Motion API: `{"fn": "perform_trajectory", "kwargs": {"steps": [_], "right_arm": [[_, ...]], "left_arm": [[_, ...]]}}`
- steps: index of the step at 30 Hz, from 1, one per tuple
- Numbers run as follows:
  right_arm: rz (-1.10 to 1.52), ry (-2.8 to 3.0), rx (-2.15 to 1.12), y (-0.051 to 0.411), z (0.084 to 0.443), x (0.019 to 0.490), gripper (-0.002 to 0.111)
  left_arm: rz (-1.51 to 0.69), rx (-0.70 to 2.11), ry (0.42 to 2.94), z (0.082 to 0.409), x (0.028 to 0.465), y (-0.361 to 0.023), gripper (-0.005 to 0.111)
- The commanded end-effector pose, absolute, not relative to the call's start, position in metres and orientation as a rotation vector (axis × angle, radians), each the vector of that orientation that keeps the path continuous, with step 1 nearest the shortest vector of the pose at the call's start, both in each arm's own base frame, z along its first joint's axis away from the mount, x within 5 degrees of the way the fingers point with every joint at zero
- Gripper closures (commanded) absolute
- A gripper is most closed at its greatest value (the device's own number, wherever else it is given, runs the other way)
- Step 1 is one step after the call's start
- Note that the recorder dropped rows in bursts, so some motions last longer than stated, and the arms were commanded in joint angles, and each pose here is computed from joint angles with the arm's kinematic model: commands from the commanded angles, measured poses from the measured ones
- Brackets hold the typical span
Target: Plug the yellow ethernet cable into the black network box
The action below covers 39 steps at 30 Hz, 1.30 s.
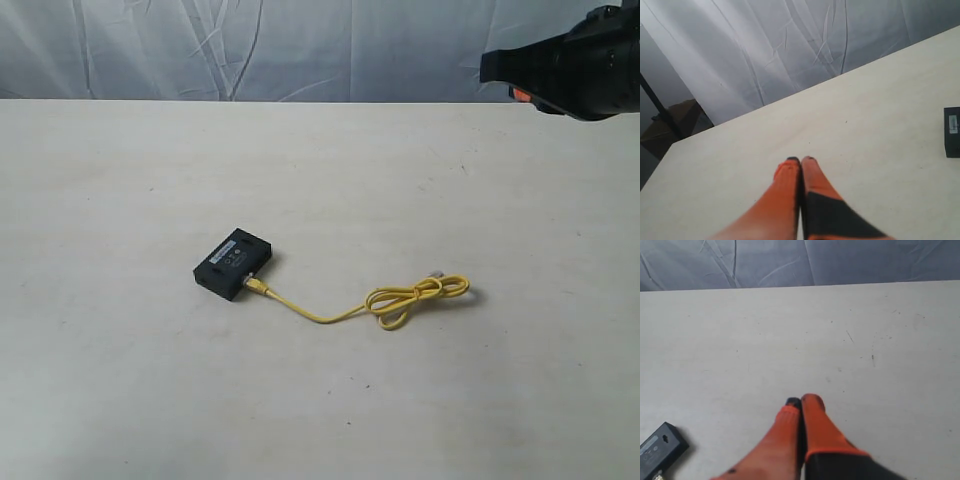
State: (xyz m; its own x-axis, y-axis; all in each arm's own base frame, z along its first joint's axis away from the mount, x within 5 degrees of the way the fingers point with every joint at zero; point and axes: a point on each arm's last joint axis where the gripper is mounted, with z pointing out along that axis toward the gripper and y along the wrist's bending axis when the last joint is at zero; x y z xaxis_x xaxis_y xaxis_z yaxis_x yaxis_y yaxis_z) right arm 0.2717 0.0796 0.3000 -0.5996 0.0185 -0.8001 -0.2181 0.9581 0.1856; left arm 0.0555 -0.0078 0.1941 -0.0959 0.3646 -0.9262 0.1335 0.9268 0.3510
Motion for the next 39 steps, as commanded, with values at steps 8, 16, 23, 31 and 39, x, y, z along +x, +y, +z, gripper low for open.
{"fn": "perform_trajectory", "kwargs": {"steps": [8, 16, 23, 31, 39], "right_arm": [[0.329, 2.174, -0.137, 0.0788, 0.3026, 0.2710, 0.108], [0.329, 2.174, -0.137, 0.0788, 0.3026, 0.2710, 0.108], [0.329, 2.174, -0.137, 0.0788, 0.3026, 0.2710, 0.108], [0.329, 2.174, -0.137, 0.0788, 0.3026, 0.2710, 0.108], [0.331, 2.174, -0.135, 0.0789, 0.3026, 0.2710, 0.108]], "left_arm": [[0.061, 0.002, 1.717, 0.1921, 0.0555, 0.0019, 0.107], [0.014, -0.066, 1.715, 0.1921, 0.0555, 0.0024, 0.107], [0.000, -0.051, 1.716, 0.1921, 0.0555, 0.0014, 0.107], [0.000, -0.051, 1.716, 0.1921, 0.0555, 0.0014, 0.107], [0.002, -0.050, 1.715, 0.1921, 0.0555, 0.0015, 0.107]]}}
